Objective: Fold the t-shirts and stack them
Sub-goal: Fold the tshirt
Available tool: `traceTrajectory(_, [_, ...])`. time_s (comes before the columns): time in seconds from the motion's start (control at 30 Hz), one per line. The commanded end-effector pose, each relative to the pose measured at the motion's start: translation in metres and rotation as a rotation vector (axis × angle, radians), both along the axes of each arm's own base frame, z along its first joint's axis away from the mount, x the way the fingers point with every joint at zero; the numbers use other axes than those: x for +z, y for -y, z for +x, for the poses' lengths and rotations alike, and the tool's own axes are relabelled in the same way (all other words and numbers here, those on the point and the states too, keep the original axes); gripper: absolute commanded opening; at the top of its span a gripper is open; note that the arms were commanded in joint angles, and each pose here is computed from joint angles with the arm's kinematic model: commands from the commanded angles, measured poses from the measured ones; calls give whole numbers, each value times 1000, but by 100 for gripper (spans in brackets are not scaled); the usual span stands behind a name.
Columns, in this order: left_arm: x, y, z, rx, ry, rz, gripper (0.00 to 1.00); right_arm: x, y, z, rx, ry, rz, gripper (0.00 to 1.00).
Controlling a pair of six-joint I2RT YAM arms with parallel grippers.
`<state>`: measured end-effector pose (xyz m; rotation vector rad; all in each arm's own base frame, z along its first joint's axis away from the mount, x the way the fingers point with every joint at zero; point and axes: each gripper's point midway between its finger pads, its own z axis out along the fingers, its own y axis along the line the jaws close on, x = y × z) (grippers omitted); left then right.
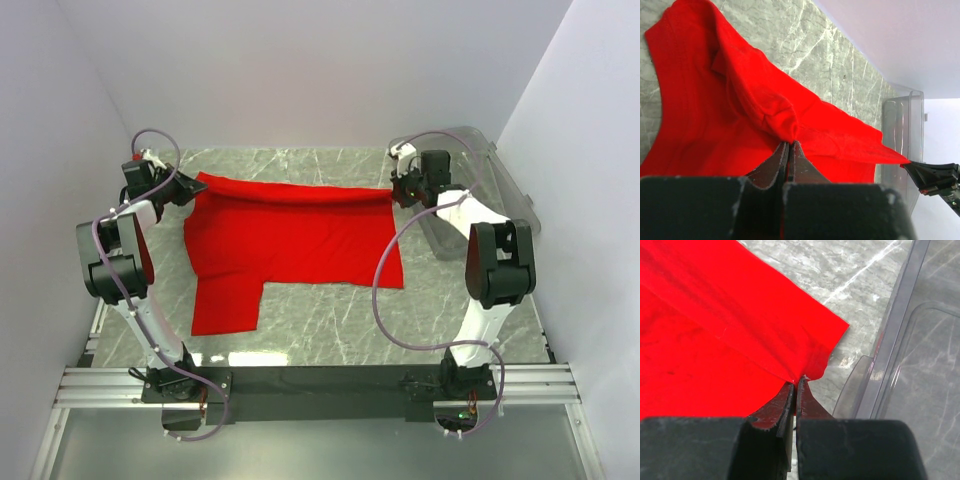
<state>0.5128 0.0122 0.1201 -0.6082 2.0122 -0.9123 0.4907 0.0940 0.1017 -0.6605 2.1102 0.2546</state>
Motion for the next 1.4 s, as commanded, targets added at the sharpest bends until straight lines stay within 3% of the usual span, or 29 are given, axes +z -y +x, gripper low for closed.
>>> traceTrajectory(0.0, [9,-6,6,-4,34,36,1,11,5,19,-11,47,-35,0])
traceTrajectory(0.4, [9,-21,48,25,30,31,1,36,11,83,-136,149,-59,0])
traceTrajectory(0.8, [39,-24,93,18,132,-43,1,63,13,144,-302,294,-80,0])
traceTrajectory(0.93, [36,-22,96,19,134,-73,1,66,18,157,-379,378,-124,0])
traceTrajectory(1.37, [24,-15,75,-4,95,-26,1,47,2,151,-264,323,-134,0])
